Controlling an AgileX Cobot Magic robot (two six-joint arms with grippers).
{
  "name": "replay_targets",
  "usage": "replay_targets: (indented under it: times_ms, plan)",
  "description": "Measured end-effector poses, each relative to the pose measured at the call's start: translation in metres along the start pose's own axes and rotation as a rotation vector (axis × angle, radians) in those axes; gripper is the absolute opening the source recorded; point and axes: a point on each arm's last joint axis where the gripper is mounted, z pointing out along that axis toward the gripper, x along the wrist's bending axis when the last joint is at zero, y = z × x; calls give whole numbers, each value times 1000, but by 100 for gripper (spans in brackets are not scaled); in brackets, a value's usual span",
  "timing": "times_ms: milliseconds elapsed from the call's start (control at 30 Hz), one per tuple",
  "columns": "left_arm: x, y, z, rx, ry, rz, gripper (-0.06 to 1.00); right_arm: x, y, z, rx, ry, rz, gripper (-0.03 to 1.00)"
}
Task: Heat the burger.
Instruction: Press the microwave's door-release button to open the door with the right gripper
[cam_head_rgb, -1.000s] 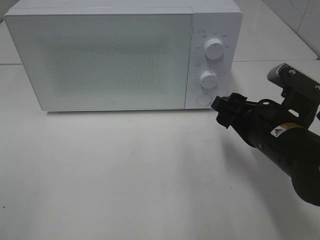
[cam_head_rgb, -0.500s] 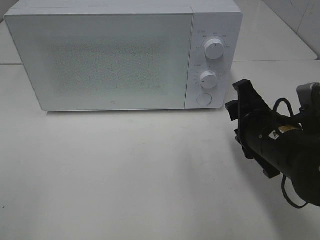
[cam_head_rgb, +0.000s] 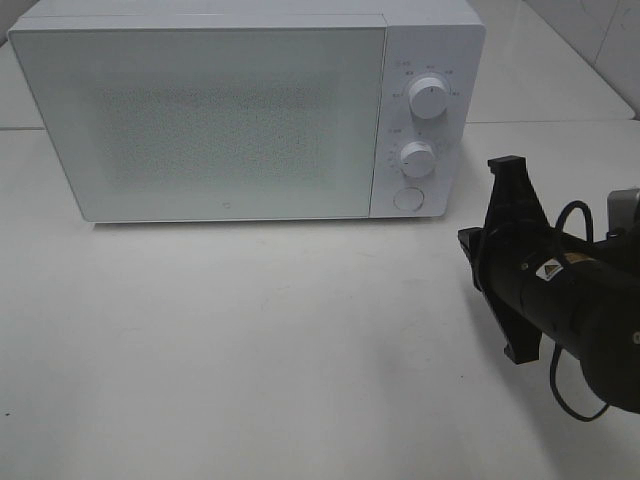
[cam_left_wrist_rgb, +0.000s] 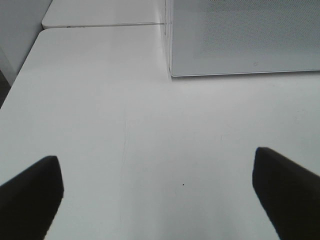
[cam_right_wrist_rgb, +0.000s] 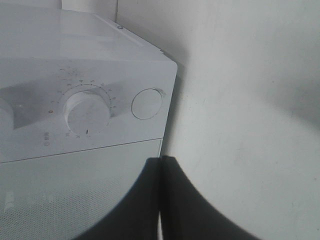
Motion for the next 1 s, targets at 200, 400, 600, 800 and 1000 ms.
replay_targets:
  times_ms: [200, 400, 600, 800, 1000]
  plan:
    - [0, 0, 0, 0, 0, 0, 97, -2, -7, 12, -6, -15, 31, 1]
    - [0, 0, 0, 0, 0, 0, 97, 4, -20, 31, -9, 0, 54, 1]
    - [0, 0, 0, 0, 0, 0, 97, 8, -27, 54, -27, 1, 99, 1]
    - [0, 0, 0, 0, 0, 0, 97, 12, -25, 70, -50, 5, 132, 1]
    - [0, 0, 0, 0, 0, 0, 97, 16, -23, 86, -67, 11, 158, 1]
